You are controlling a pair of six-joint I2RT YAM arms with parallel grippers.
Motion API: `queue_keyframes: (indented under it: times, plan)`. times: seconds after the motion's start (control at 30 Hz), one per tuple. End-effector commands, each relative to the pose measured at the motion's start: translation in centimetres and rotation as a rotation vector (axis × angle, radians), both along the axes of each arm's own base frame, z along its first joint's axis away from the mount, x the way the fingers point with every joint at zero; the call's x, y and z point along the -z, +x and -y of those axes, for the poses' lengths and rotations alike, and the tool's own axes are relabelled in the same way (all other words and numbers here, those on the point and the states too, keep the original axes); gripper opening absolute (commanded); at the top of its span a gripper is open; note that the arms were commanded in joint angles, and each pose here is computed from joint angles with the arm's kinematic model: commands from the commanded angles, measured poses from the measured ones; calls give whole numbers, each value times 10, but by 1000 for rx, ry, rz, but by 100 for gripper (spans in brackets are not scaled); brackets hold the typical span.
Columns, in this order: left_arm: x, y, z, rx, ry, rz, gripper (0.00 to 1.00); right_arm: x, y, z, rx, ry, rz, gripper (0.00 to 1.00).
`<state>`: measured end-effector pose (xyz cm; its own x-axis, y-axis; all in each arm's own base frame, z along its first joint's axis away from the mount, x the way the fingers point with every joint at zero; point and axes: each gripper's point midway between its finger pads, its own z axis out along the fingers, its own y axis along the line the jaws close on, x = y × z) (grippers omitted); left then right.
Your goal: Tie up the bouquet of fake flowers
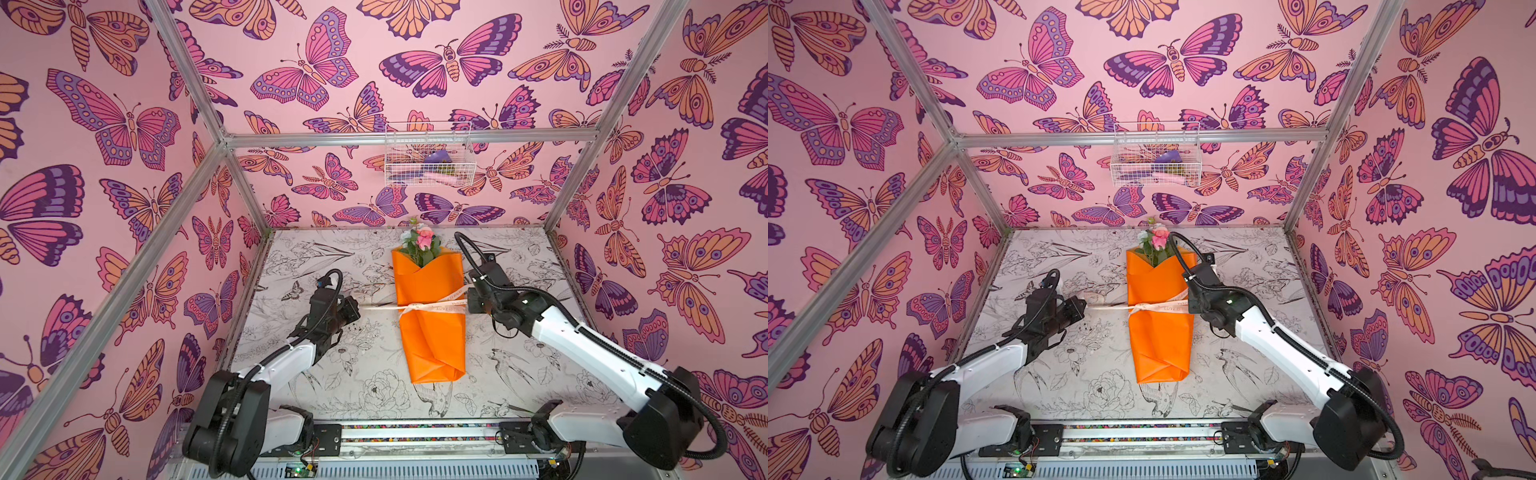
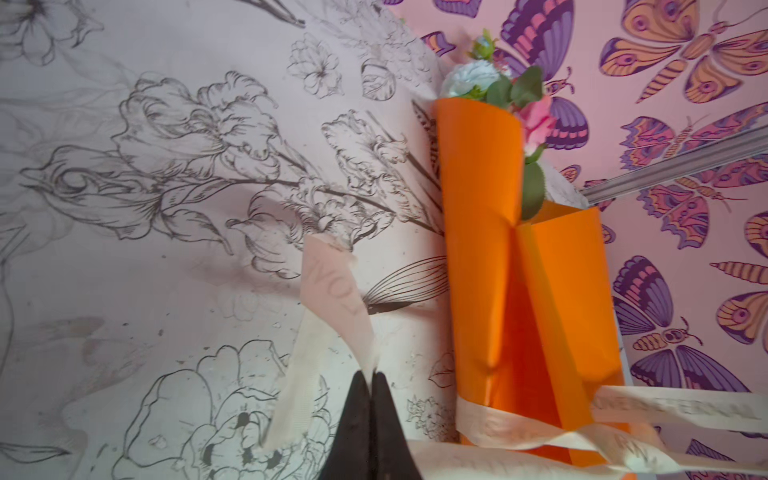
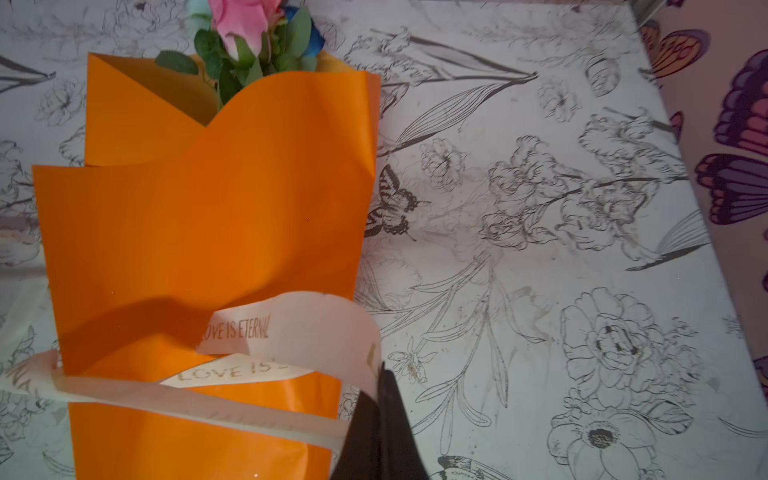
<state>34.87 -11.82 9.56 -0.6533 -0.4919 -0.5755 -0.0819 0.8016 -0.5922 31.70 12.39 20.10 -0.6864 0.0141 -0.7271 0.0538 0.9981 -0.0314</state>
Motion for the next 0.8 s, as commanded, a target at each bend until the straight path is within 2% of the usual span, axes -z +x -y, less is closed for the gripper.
queue_keyframes:
  times: [0.0,0.13,0.3,0.57,0.77]
  plan:
    - [18,4,-11,-44,-6,-33,0,-10,-10,45,136,-150,44,0]
    - [29,9,-12,-54,-29,-53,0,-8,-19,73,226,-220,55,0]
    - [43,13,-16,-72,-37,-85,0,11,-24,94,288,-239,4,0]
    - [70,22,-29,-124,-105,-164,0,64,-26,129,395,-185,-171,0]
    - [76,26,-47,-186,-140,-181,0,96,-22,155,463,-141,-290,0]
